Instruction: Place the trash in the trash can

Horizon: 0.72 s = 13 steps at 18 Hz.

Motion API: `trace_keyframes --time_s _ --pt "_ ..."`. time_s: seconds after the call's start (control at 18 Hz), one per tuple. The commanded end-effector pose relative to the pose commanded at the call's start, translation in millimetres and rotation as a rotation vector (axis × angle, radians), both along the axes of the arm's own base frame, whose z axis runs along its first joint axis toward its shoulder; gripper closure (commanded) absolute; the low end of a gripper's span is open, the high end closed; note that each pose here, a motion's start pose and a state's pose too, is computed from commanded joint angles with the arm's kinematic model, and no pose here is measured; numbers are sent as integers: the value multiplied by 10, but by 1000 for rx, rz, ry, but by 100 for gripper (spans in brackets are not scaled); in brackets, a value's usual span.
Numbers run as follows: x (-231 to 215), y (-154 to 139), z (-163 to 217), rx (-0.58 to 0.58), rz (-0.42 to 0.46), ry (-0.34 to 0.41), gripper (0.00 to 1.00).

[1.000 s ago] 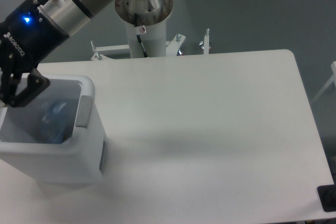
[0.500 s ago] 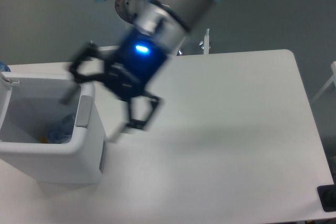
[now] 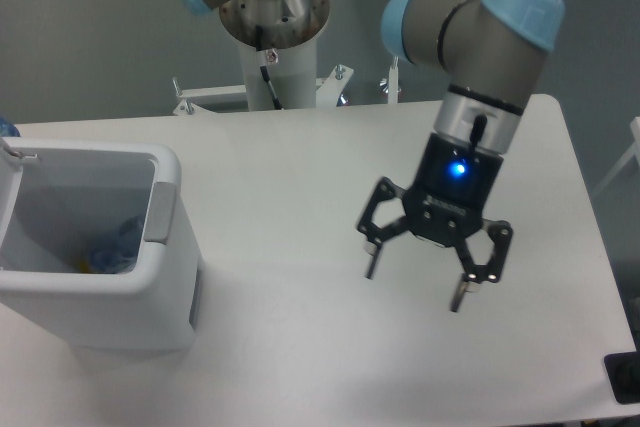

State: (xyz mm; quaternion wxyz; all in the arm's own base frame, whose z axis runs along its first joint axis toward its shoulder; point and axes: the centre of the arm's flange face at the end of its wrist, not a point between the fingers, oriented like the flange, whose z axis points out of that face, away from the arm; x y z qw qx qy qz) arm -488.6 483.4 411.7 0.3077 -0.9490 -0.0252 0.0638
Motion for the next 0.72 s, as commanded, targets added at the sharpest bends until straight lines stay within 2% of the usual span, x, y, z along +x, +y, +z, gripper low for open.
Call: trace_keyframes --time_s 0.17,0.28,0.56,0.72 --pt "-20 -60 -214 -89 -11 33 0" --pt "-49 -125 -287 -181 -45 91 0" --pt "-64 -293 -443 -400 -160 119 0" --pt "-22 -284 -493 -454 -198 124 0"
